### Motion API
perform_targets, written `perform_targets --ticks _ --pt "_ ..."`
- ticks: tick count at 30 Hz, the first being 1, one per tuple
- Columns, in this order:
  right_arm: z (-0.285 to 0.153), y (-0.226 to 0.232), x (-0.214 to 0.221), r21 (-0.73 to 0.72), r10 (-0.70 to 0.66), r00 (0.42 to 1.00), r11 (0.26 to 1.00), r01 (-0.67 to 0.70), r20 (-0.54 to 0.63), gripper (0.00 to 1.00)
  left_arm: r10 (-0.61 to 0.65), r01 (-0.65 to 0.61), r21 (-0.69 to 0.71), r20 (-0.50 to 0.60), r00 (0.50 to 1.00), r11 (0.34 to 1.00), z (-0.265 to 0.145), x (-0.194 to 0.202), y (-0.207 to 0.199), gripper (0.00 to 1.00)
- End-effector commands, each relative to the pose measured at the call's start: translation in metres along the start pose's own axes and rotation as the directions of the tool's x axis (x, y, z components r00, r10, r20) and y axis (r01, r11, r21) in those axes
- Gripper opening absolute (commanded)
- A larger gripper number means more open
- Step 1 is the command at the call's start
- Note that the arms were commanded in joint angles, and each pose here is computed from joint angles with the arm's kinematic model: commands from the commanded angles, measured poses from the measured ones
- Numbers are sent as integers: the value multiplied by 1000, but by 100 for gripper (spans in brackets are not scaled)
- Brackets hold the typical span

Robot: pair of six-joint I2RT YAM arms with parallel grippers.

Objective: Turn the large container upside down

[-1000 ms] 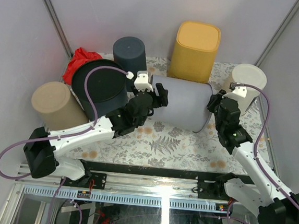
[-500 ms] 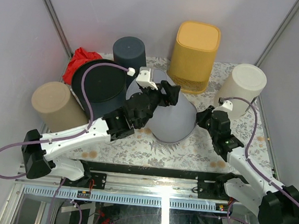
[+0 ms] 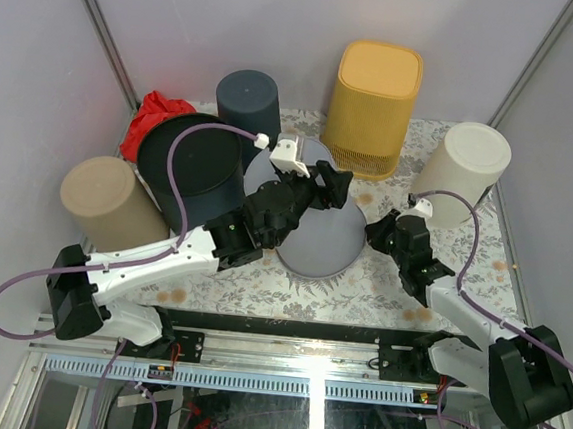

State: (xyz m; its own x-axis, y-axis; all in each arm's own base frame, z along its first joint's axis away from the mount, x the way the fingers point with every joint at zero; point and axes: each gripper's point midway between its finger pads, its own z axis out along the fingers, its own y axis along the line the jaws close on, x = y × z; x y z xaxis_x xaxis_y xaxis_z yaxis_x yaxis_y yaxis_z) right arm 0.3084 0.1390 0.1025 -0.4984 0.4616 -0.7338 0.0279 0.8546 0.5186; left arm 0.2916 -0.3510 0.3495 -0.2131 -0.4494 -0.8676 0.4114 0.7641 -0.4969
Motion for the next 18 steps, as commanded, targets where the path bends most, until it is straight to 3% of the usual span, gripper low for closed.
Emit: perform_targets --ticks 1,13,18 --pt "2 26 -21 -92 13 997 996 -6 79 11 16 -15 16 -46 999 1000 2 22 -1 72" --pt "4 24 -36 -21 -64 995 998 65 76 32 48 -48 6 -64 997 999 -4 24 6 73" --pt "2 20 -46 32 -119 990 993 117 80 47 59 -58 9 -59 997 998 -17 16 12 73"
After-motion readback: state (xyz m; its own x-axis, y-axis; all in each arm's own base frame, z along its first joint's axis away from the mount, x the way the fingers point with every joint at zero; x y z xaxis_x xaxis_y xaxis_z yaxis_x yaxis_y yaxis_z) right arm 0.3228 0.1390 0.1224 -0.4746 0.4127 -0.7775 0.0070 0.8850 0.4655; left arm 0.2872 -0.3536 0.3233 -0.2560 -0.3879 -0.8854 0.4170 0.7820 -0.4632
